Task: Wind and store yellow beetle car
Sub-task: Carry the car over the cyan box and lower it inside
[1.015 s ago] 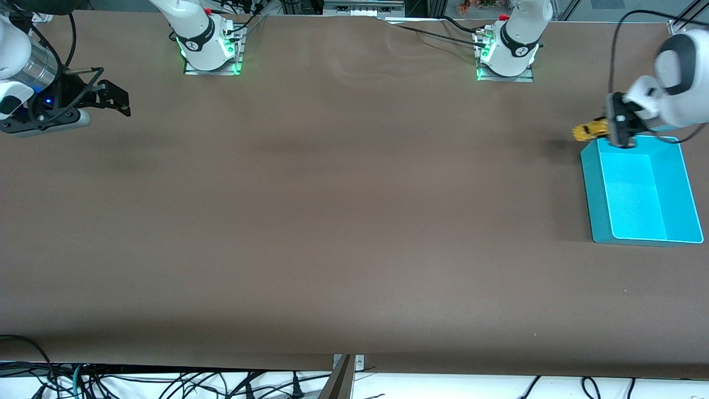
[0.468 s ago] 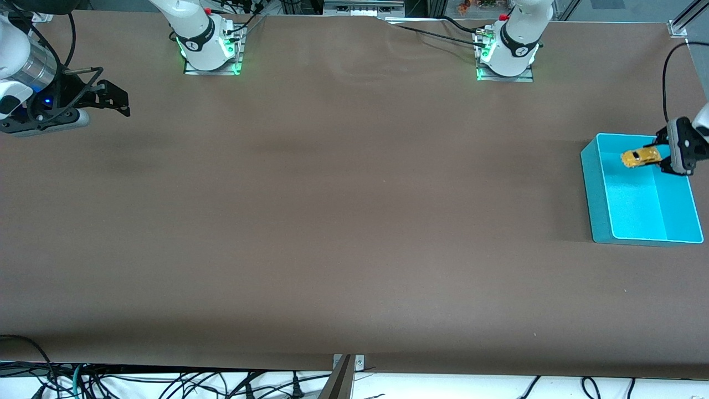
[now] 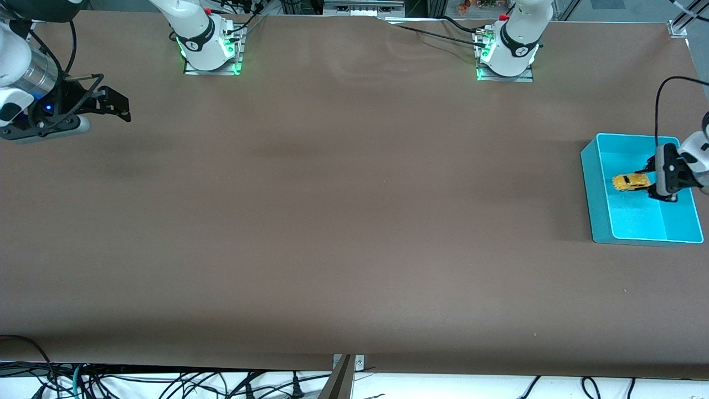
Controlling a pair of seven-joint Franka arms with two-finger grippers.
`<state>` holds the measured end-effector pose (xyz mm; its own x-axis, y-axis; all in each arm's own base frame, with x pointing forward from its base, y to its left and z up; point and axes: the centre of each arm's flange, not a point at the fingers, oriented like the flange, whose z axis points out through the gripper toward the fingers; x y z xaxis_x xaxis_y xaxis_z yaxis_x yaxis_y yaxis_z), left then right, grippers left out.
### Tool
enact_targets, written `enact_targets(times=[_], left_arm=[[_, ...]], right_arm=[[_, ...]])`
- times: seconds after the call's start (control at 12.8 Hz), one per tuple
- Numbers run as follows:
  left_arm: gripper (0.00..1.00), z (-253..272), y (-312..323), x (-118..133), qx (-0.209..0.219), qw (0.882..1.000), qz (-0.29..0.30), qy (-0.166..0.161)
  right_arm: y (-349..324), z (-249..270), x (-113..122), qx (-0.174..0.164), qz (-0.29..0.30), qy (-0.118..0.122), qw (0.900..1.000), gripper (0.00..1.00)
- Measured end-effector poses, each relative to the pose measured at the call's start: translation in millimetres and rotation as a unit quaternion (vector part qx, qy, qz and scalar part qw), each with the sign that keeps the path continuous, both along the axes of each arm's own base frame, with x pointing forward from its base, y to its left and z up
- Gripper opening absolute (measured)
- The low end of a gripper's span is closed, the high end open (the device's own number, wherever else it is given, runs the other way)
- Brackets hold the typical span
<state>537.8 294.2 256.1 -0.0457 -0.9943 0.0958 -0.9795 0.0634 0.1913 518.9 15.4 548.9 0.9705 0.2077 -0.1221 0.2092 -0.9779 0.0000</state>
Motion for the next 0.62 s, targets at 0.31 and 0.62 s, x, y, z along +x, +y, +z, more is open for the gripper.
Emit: enact_targets(times=[0.31, 0.62], left_arm=[[0.46, -55, -6, 1, -0.009, 1.000, -0.027, 0.005], [0.44, -63, 4, -4, -0.002, 1.000, -0.027, 0.002]], right_arm=[[0, 13, 6, 0.001, 0.000, -0.014, 1.000, 1.00], [1, 28, 7, 0.006, -0.001, -0.029, 1.000, 1.00]])
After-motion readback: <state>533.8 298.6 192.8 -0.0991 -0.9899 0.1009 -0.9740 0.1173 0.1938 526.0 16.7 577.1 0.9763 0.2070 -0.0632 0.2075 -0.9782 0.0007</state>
